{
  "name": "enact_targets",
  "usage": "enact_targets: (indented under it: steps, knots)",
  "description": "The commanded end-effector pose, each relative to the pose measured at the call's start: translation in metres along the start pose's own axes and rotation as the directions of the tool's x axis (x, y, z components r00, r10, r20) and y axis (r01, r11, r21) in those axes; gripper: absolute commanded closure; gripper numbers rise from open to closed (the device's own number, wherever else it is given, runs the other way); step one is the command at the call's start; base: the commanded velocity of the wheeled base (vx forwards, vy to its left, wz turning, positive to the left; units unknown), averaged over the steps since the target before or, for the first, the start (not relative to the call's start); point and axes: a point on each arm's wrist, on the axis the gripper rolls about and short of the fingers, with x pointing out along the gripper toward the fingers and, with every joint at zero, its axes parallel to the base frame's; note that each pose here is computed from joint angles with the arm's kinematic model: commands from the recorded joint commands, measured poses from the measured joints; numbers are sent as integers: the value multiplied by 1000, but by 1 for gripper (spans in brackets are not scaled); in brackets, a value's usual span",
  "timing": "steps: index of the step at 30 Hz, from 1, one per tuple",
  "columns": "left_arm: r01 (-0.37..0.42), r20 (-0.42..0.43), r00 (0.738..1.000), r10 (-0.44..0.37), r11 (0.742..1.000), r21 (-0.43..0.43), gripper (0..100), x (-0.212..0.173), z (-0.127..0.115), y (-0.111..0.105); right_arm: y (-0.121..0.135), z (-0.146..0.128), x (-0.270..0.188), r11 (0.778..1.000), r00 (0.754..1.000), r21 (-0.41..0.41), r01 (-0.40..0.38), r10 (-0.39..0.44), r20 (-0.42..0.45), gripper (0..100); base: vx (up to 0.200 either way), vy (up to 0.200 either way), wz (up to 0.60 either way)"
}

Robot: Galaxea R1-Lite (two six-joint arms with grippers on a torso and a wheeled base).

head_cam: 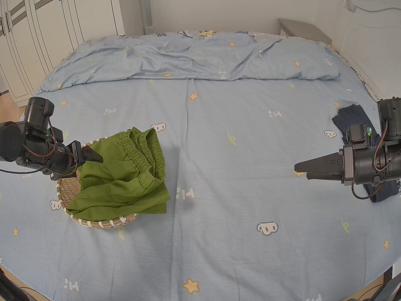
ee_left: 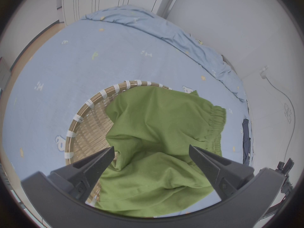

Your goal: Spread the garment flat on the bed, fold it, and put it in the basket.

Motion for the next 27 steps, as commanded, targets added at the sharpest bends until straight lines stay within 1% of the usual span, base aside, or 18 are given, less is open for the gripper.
enact_targets:
  steps: [1, 2, 4, 5, 7, 10, 11, 12, 13, 14, 15, 16, 18, 20, 21, 22, 26, 27]
  knots:
    - [15, 120, 993, -24, 997, 75, 0, -56, -22, -28, 23, -20, -31, 995, 998, -100, -27, 33, 60, 0, 0, 0, 0]
    - [4, 147, 989, -19, 995, 101, 0, -71, -36, -33, 29, -30, -44, 989, 995, -148, -27, 40, 87, 0, 0, 0, 0]
    - [-9, 187, 982, -17, 990, 138, 0, -89, -55, -36, 33, -43, -57, 981, 992, -192, -15, 38, 117, 0, 0, 0, 0]
    - [-7, 243, 970, -34, 986, 165, 0, -106, -73, -37, 33, -59, -66, 975, 991, -222, 0, 29, 127, 0, 0, 0, 0]
    - [-9, 312, 949, -51, 982, 188, 0, -124, -94, -34, 31, -81, -77, 966, 988, -255, 39, 1, 155, 0, 0, 0, 0]
    - [-21, 449, 888, -104, 964, 265, 0, -152, -129, -19, 29, -127, -98, 946, 973, -307, 102, -30, 231, 0, 0, 0, 0]
    - [-31, 467, 878, -107, 960, 279, 0, -155, -134, -15, 29, -134, -101, 944, 970, -312, 106, -29, 242, 0, 0, 0, 0]
    - [-64, 525, 843, -117, 947, 314, 0, -164, -146, -6, 29, -149, -109, 939, 960, -324, 112, -19, 279, 0, 0, 0, 0]
    - [-113, 591, 798, -114, 936, 332, 0, -173, -156, 5, 30, -164, -116, 933, 949, -341, 114, -1, 315, 0, 0, 0, 0]
    - [-150, 629, 771, -96, 933, 326, 0, -176, -162, 12, 31, -172, -122, 929, 939, -352, 115, 14, 343, 0, 0, 0, 0]
    - [-196, 654, 754, -60, 930, 311, 0, -177, -166, 18, 31, -179, -125, 928, 933, -355, 116, 22, 360, 0, 0, 0, 0]
    - [-272, 686, 728, 12, 923, 273, 0, -175, -175, 30, 31, -189, -130, 928, 917, -350, 128, 24, 397, 0, 0, 0, 0]
    - [-327, 717, 694, 70, 917, 227, 0, -173, -191, 42, 30, -203, -136, 927, 896, -335, 165, 1, 444, 0, 0, 0, 0]
    - [-313, 747, 663, 48, 924, 219, 0, -176, -205, 49, 31, -213, -140, 925, 881, -331, 186, -8, 473, 0, 0, 0, 0]
    - [-308, 752, 658, 41, 926, 219, 0, -177, -209, 51, 31, -215, -141, 924, 877, -330, 192, -11, 480, 0, 0, 0, 0]
    - [-294, 772, 635, 25, 932, 212, 0, -178, -221, 57, 32, -220, -143, 923, 869, -325, 205, -19, 495, 0, 0, 0, 0]
    - [-296, 813, 582, 32, 939, 175, 0, -173, -249, 71, 33, -228, -145, 917, 841, -316, 244, -38, 540, 0, 0, 0, 0]
    - [-285, 833, 553, 19, 944, 169, 0, -171, -261, 76, 33, -232, -146, 912, 826, -319, 258, -37, 562, 0, 0, 0, 0]
